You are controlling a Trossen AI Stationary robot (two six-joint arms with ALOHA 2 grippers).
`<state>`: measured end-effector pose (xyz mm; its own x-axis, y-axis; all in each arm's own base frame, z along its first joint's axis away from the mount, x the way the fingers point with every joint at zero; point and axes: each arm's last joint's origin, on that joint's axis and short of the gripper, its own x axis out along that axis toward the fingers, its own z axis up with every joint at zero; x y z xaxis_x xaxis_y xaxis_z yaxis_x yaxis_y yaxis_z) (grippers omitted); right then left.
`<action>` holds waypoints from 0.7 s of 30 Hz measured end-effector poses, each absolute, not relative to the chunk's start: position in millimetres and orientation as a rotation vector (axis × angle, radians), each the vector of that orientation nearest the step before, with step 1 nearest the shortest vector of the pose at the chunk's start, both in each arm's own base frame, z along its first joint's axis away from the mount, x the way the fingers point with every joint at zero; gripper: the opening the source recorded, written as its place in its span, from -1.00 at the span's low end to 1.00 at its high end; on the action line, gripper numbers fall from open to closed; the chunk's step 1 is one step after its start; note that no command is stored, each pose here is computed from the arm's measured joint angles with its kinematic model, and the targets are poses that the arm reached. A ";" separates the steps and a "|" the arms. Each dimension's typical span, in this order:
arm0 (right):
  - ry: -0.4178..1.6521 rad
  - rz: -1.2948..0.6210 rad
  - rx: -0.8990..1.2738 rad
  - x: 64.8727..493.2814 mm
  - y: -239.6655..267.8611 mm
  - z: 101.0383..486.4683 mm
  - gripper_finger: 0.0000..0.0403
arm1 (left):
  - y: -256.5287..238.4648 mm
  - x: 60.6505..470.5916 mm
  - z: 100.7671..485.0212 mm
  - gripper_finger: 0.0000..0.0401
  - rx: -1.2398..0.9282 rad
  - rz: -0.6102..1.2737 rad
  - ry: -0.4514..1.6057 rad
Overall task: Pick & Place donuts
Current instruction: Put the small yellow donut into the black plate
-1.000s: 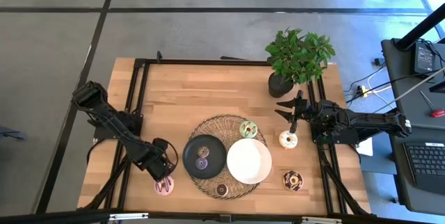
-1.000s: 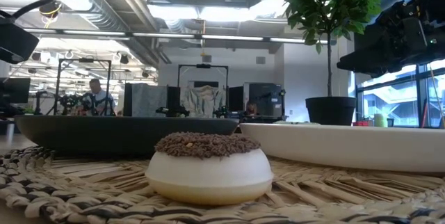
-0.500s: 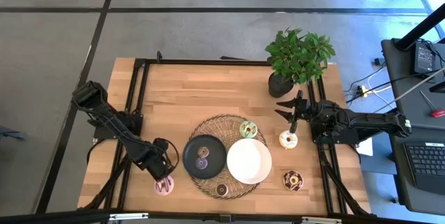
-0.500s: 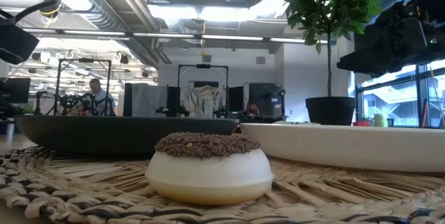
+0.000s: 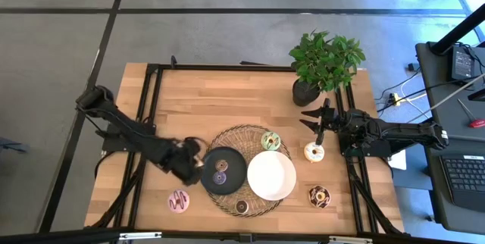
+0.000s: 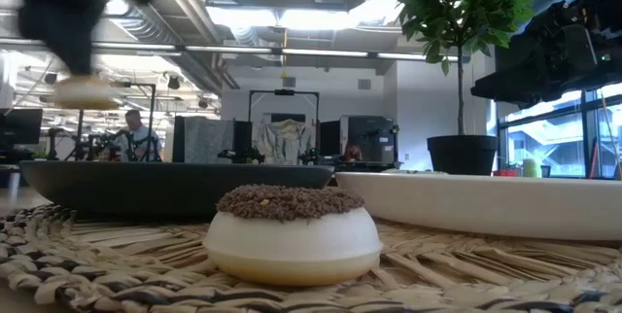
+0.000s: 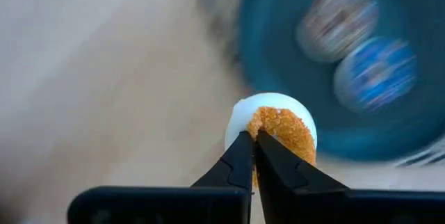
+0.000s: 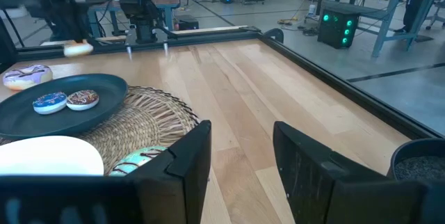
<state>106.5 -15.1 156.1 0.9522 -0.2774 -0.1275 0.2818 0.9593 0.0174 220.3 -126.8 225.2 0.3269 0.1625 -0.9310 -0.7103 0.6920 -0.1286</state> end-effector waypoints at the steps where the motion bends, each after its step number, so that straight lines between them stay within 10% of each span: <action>1: 0.125 -0.284 0.036 106.5 -15.1 156.1 -0.22 | -124.2 229.3 230.4 -0.98 -0.565 0.589 1.078; 21: 0.128 -0.283 0.012 106.5 -15.1 156.1 -0.22 | -117.8 365.0 210.2 -0.98 -0.187 0.074 1.180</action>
